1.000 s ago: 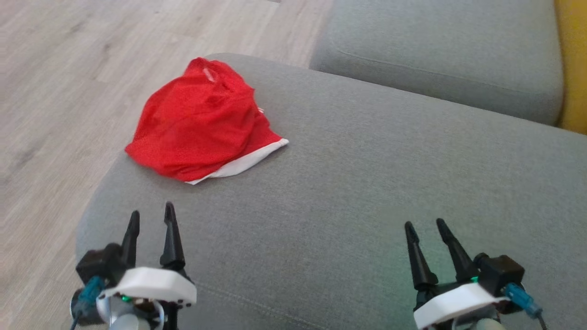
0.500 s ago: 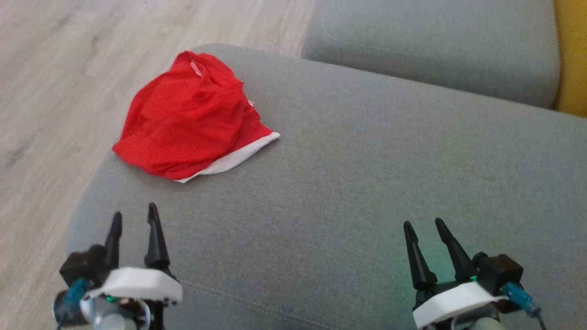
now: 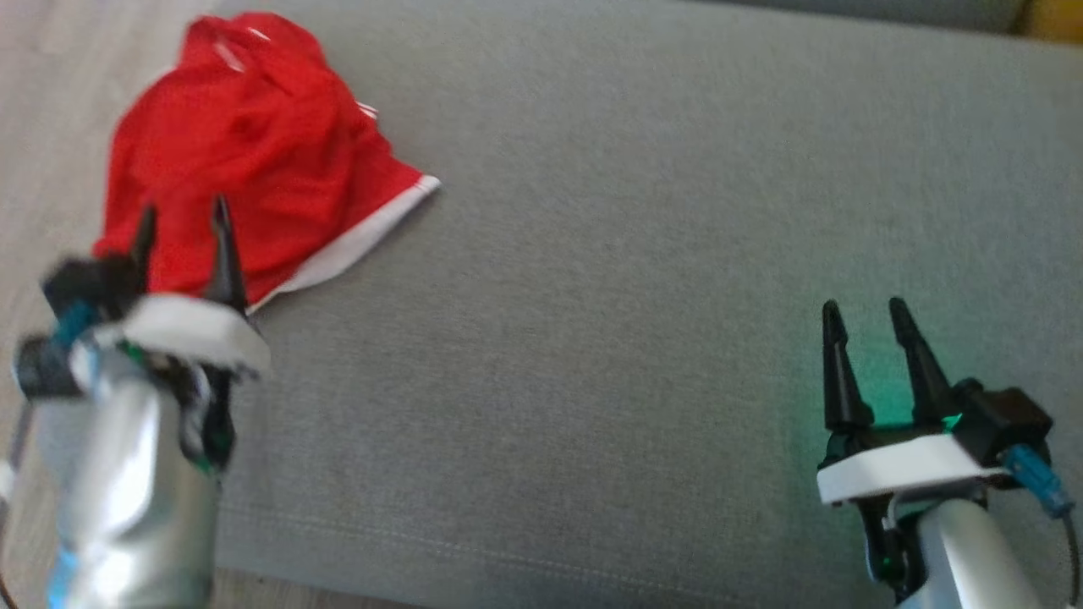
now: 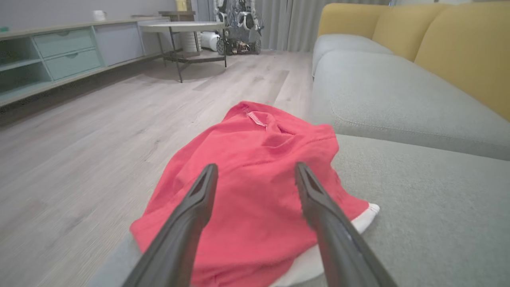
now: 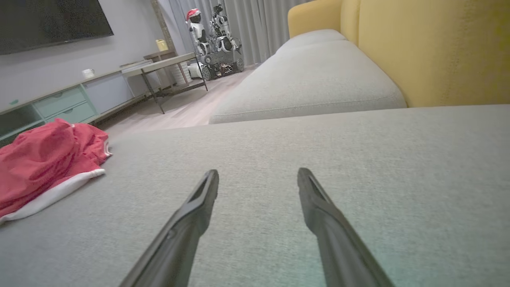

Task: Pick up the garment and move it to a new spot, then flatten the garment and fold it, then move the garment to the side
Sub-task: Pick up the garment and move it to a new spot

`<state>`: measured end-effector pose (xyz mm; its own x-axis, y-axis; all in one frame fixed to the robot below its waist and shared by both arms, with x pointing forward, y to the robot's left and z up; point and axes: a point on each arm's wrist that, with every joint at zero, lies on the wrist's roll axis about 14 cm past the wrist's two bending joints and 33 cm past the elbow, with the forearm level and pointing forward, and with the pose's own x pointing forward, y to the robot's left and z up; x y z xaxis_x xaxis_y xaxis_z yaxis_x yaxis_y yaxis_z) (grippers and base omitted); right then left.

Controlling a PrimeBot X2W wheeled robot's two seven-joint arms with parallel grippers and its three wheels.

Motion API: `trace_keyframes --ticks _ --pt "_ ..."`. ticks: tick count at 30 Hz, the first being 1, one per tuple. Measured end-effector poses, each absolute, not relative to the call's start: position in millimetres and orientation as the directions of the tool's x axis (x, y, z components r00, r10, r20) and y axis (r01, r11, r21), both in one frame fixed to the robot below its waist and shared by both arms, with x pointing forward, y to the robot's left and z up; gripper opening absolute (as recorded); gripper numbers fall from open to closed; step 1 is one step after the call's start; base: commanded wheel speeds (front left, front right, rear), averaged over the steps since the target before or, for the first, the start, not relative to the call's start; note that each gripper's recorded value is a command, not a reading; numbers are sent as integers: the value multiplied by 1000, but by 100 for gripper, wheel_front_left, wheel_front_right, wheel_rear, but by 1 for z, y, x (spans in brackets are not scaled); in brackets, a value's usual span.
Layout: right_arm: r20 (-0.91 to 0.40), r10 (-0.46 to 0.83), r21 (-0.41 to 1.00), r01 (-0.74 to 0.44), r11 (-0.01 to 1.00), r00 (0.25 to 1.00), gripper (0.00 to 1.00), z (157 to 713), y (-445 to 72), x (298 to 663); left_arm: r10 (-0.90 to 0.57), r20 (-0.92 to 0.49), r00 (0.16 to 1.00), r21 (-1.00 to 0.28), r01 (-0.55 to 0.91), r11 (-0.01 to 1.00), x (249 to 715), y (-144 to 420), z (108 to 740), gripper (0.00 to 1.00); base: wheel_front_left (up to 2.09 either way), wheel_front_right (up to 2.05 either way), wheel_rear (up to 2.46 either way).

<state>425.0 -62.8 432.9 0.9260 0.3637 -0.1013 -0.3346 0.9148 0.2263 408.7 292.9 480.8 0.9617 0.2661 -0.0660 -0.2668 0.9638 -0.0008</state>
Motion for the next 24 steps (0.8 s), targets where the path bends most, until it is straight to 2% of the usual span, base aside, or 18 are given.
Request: trace_keyframes --ticks 5,11,22,24 --pt "-130 305 224 -272 936 943 100 418 -84 435 203 -182 962 38 -199 979 461 294 466 100 0 0 0" --pt "-168 259 217 -220 951 951 100 401 -102 438 169 -341 925 81 -150 985 496 297 434 100 0 0 0" --pt "-197 226 213 -184 960 954 100 389 -115 439 192 -521 831 145 -135 980 517 305 392 100 0 0 0" --pt "-200 224 212 -181 960 954 100 388 -116 438 197 -547 814 145 -139 980 516 307 387 7 0 0 0"
